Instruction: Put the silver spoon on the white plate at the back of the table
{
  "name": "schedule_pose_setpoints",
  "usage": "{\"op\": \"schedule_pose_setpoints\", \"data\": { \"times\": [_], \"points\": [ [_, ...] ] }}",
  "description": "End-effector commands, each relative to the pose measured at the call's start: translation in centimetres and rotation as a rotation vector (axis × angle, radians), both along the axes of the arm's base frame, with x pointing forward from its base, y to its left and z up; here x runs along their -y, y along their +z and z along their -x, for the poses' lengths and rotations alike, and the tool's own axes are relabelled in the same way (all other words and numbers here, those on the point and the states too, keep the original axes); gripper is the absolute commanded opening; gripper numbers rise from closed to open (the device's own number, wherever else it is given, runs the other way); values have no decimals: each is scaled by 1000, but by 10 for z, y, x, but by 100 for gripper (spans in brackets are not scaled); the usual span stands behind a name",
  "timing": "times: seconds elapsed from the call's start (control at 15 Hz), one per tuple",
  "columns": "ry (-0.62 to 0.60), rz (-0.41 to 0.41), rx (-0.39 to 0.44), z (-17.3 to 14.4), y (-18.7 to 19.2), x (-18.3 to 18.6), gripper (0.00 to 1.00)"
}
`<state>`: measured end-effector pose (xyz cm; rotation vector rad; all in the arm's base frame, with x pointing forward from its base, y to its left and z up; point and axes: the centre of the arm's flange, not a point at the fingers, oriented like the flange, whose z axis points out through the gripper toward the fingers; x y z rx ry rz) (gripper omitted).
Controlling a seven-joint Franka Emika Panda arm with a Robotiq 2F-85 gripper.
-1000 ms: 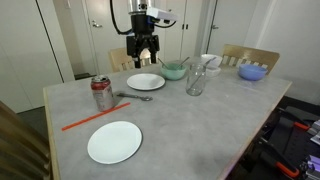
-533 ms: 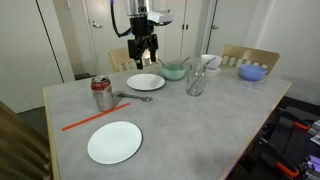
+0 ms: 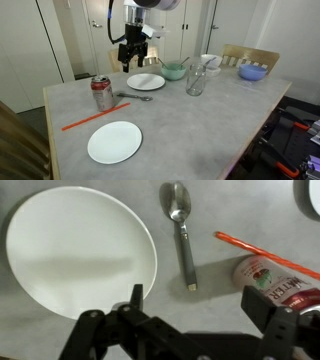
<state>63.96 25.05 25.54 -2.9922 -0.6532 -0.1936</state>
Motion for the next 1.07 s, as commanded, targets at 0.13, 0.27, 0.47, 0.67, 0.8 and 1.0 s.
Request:
{"op": "schedule_pose_setpoints", "data": {
  "times": [0.13, 0.27, 0.47, 0.67, 0.8, 1.0],
  "points": [
    [102, -165, -12, -7, -46, 9, 100],
    [144, -186, -41, -5, -56, 5, 100],
    [202, -188, -63, 2, -68, 0, 100],
    [246, -168, -78, 7, -79, 1, 100],
    [261, -164, -90, 8, -84, 3, 100],
    [267, -134, -111, 10, -93, 6, 100]
  ]
}}
